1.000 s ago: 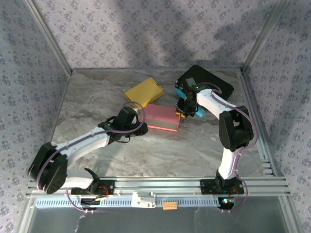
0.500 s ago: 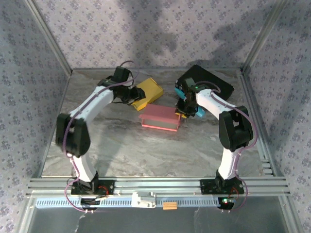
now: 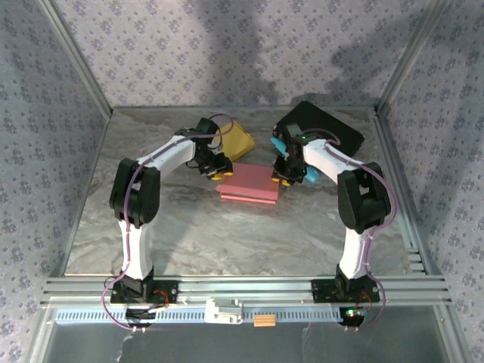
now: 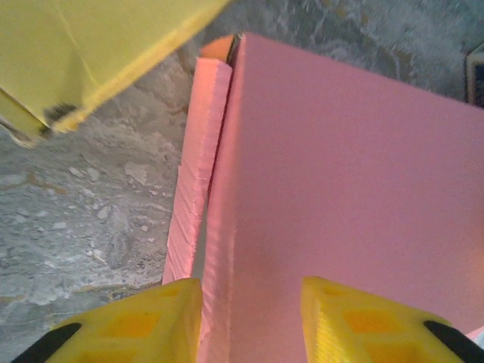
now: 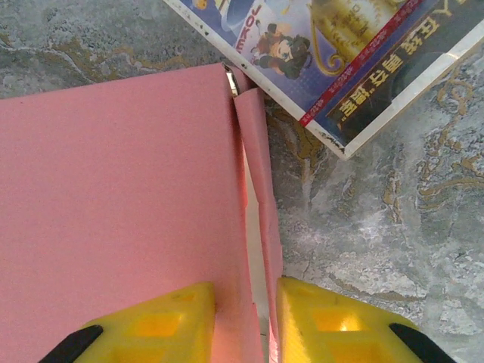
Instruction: Fold the paper box
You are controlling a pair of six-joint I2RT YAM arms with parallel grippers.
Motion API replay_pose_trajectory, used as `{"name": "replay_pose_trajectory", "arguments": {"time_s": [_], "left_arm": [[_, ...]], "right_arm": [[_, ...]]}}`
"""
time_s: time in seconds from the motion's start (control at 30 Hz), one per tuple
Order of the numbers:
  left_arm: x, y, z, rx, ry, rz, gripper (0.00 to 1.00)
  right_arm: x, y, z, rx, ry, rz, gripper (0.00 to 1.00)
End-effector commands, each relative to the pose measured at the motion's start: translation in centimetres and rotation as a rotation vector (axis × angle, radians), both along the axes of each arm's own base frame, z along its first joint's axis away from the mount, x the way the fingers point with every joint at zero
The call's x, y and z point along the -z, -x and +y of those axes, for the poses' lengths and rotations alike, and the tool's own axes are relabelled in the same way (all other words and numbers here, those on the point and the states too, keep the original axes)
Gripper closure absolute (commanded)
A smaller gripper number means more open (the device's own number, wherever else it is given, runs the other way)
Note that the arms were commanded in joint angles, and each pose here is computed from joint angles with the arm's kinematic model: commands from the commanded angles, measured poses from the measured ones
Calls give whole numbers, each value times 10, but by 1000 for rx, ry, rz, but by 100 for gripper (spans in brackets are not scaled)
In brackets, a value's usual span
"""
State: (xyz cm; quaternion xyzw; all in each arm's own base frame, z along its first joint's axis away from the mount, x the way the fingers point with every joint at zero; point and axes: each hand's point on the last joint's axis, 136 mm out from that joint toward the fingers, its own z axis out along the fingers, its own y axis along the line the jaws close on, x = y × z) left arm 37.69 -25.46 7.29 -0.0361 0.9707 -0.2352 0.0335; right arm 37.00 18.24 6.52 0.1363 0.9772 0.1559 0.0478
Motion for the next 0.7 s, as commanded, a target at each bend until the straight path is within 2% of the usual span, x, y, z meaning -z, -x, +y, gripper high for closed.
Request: {"name": "replay_pose_trajectory", "arguments": {"time_s": [0.0, 0.3, 0.5, 0.67], "left_arm": [[-10, 8, -7, 30, 14, -29, 64], [-4, 28, 1, 38, -37, -30, 71], [-21, 31, 7, 44, -59, -83, 58], [-13, 28, 5, 63, -43, -68, 56]], "right_arm": [[11, 8, -2, -20, 10, 33, 72], [18, 20, -11, -27, 46, 58, 72], [15, 25, -10, -100, 33, 31, 58], [17, 26, -5, -131, 12, 29, 54]]}}
